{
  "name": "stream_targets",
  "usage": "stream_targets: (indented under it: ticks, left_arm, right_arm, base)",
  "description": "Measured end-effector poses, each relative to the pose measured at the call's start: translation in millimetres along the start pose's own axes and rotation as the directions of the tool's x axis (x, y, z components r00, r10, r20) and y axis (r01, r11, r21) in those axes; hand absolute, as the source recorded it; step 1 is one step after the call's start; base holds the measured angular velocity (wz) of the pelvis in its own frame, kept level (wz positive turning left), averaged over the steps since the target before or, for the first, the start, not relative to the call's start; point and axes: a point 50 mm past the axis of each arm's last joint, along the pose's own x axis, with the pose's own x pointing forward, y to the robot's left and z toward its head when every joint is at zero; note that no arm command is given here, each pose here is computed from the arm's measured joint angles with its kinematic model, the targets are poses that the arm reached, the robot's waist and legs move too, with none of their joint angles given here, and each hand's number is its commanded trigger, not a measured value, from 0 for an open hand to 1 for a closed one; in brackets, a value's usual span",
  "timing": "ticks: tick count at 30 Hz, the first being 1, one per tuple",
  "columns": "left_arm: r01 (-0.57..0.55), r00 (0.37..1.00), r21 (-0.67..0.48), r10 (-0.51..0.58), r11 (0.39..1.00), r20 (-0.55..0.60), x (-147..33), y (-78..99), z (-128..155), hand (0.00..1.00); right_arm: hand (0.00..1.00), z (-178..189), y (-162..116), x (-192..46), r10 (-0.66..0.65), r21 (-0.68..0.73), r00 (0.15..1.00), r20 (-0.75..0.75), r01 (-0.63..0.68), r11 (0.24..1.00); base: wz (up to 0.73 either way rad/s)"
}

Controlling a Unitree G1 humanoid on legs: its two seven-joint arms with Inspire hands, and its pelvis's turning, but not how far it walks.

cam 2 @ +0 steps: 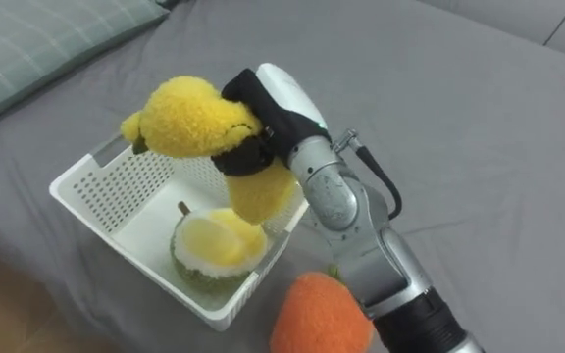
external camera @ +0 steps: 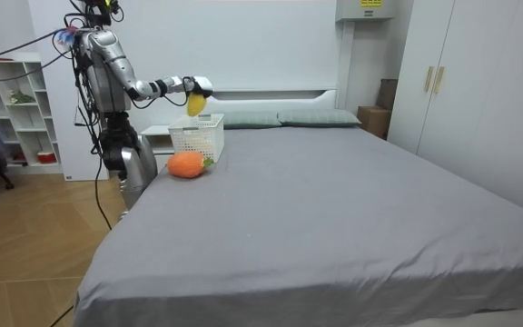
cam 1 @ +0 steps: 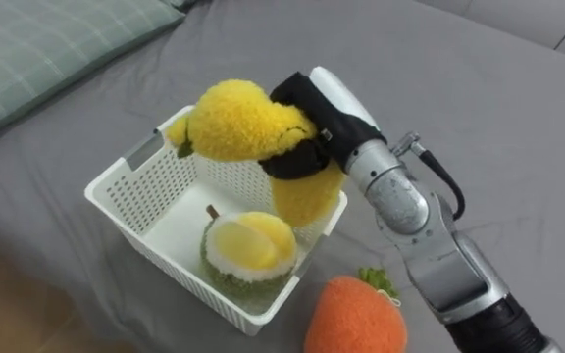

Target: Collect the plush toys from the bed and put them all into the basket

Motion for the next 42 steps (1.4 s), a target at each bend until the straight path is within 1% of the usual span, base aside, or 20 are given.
stream_targets:
  ticks: [6, 7, 8, 9, 10, 17, 29, 42]
  left_arm:
    - [-0.010, 1.000, 0.001, 0.010, 1.000, -0.002, 0.0, 0.4, 0, 0.00]
    - [-0.010, 1.000, 0.001, 0.010, 1.000, -0.004, -0.1, 0.3, 0, 0.00]
    - [-0.009, 1.000, 0.002, 0.009, 1.000, -0.006, 0.0, 0.2, 0, 0.00]
    - [-0.009, 1.000, 0.002, 0.009, 1.000, -0.006, -0.1, 0.0, 0, 0.00]
    - [-0.007, 1.000, 0.001, 0.007, 1.000, -0.008, -0.2, -0.6, 0, 0.00]
    - [0.005, 1.000, -0.003, -0.005, 1.000, -0.016, -1.3, -5.6, -1, 0.00]
    - [-0.004, 0.999, 0.004, 0.004, 1.000, -0.036, -1.3, -6.9, -5, 0.00]
    - [-0.008, 0.999, 0.003, 0.008, 1.000, -0.032, -1.0, -6.5, -3, 0.00]
  right_arm:
    - [1.00, -6, 12, 2, 0.056, 0.013, 0.998, -0.042, -0.055, 0.998]
    - [0.64, -6, 12, 2, 0.060, 0.015, 0.997, -0.045, -0.059, 0.998]
    - [0.47, -7, 12, 2, 0.061, 0.014, 0.997, -0.046, -0.061, 0.998]
    - [0.25, -7, 12, 2, 0.064, 0.015, 0.997, -0.046, -0.063, 0.998]
    - [0.00, -7, 12, 2, 0.068, 0.015, 0.997, -0.048, -0.068, 0.998]
    - [0.00, -16, 16, 3, 0.085, 0.018, 0.993, -0.087, -0.083, 0.996]
    - [0.00, -27, 21, 4, 0.106, 0.022, 0.985, -0.135, -0.104, 0.994]
    - [0.00, -27, 21, 4, 0.106, 0.024, 0.985, -0.133, -0.103, 0.994]
  base:
    - [0.03]
    - [0.03]
    - [0.04]
    - [0.06]
    - [0.06]
    - [0.05]
    - [0.02]
    - [0.00]
